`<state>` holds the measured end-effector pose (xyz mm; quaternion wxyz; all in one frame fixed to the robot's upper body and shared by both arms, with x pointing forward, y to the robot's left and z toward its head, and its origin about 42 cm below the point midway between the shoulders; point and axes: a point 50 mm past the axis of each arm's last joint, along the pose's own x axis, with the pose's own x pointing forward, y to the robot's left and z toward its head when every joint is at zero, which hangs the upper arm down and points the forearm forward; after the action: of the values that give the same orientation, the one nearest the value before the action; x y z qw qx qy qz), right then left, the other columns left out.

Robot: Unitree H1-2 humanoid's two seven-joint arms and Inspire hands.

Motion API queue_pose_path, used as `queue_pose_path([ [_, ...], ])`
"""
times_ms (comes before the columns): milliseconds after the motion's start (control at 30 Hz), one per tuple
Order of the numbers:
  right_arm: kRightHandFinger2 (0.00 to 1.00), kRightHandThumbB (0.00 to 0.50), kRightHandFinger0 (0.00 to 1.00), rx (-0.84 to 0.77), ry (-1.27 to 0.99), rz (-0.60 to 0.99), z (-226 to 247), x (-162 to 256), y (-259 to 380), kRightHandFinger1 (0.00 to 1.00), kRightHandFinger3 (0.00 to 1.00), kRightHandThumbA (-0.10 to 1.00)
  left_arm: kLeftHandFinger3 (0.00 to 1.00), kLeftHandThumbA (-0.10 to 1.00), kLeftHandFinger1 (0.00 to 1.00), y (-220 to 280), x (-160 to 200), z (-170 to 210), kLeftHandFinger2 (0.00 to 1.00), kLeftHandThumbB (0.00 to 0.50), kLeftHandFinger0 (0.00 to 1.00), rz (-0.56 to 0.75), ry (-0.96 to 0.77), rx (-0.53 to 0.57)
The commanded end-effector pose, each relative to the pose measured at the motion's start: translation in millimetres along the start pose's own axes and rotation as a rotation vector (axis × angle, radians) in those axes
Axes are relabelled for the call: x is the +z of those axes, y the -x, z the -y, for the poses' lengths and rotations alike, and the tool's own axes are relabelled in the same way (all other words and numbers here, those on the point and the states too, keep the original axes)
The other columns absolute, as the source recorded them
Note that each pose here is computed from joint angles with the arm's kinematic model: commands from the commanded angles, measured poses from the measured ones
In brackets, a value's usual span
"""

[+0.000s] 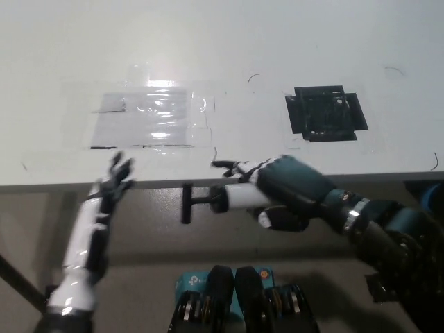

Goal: The robot uses right hand to pick up a small white air pumper and uses its left hand to compress it, and then puts it on the desk

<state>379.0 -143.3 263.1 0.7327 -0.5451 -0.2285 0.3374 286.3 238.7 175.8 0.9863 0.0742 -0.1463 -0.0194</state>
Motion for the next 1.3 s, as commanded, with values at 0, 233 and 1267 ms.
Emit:
queue_pose_path([
  [0, 0.86, 0.152, 0.08, -0.069, 0.056, -0.018, 27.4, -8.5, 8.0, 0.58, 1.00, -0.10, 1.00, 1.00, 1.00, 9.2, 12.6, -11.0, 1.00, 0.234, 1.00, 0.064, 0.028, 0.015],
  [233, 0.87, 0.146, 0.08, -0.123, 0.099, -0.095, 72.7, -39.3, 11.0, 0.56, 1.00, -0.10, 1.00, 1.00, 1.00, 31.0, 3.5, -21.4, 1.00, 0.191, 1.00, 0.043, 0.033, 0.013],
  [1267, 0.86, 0.218, 0.09, -0.125, 0.085, -0.514, 99.2, -168.4, -92.2, 0.53, 0.76, -0.10, 1.00, 1.00, 1.00, 108.5, -23.0, -3.9, 1.00, 0.202, 1.00, -0.074, 0.072, -0.006],
])
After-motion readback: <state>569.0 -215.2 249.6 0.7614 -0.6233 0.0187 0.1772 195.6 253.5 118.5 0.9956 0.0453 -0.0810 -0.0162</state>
